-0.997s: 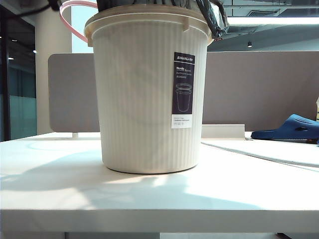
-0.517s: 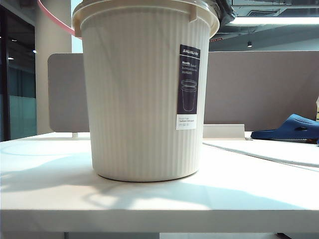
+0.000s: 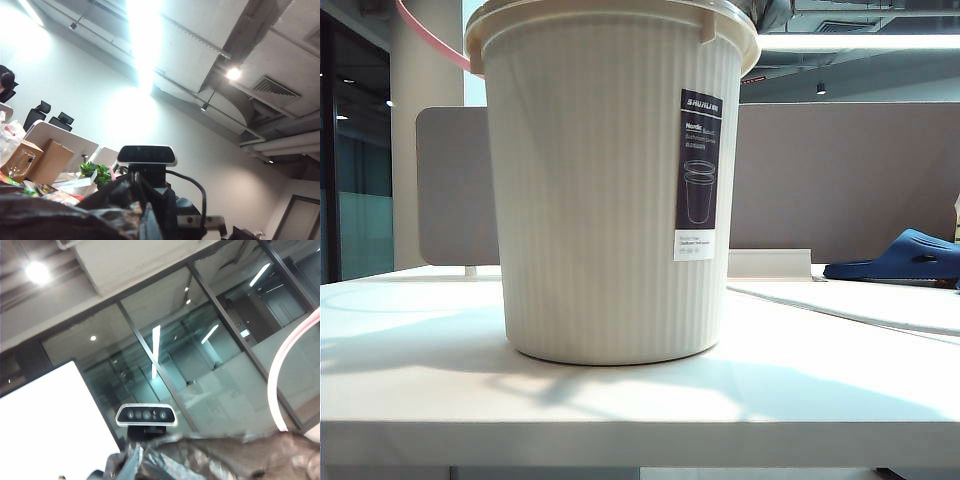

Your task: Open the ring lid of the trash can, pull out the black garbage bag inside, and place it on the table.

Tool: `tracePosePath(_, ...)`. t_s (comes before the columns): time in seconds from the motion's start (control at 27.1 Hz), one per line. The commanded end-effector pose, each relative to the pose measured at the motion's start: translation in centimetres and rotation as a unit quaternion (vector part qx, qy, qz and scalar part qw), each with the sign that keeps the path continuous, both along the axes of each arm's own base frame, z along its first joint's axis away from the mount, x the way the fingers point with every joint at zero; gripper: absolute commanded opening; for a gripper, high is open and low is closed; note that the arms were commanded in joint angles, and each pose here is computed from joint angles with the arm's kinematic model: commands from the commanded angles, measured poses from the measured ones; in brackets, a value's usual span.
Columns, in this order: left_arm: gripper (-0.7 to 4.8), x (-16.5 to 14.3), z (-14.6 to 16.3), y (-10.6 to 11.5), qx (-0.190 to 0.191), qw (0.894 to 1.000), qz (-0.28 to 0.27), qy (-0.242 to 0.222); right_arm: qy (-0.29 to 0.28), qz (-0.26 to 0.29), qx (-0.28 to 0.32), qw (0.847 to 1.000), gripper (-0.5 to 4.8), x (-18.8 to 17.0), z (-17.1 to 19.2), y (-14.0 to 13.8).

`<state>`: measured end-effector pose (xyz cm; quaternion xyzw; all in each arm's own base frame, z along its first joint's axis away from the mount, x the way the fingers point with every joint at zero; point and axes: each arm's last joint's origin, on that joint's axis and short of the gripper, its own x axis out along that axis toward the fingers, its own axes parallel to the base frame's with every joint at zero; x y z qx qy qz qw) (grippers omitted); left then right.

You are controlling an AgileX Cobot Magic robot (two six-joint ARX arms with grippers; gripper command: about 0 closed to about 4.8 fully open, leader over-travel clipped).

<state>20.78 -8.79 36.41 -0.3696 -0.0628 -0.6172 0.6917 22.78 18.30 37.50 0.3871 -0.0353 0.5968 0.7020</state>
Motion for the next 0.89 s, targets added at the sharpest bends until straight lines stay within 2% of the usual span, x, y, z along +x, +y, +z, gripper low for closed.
tracePosePath(0.04, -0.06, 0.1, 1.4, 0.0, -0.002, 1.0, 0.01, -0.013, -0.02, -0.005, -0.003, 1.0, -0.01, 0.0, 1.1, 0.0)
tracePosePath(0.37, -0.06, 0.3, 4.2, -0.1, -0.006, 0.999, 0.018, -0.036, -0.041, -0.016, -0.004, 0.999, -0.01, 0.4, 3.3, -0.5)
tracePosePath(0.66, -0.06, 0.4, 6.0, -0.1, -0.02, 0.998, 0.027, -0.048, -0.075, -0.023, -0.031, 0.996, -0.01, 0.4, 7.4, -0.8)
tracePosePath(0.89, -0.06, 0.1, 8.8, 0.0, -0.025, 0.997, 0.026, -0.068, -0.093, -0.027, -0.034, 0.995, -0.01, 0.2, 9.8, -1.3)
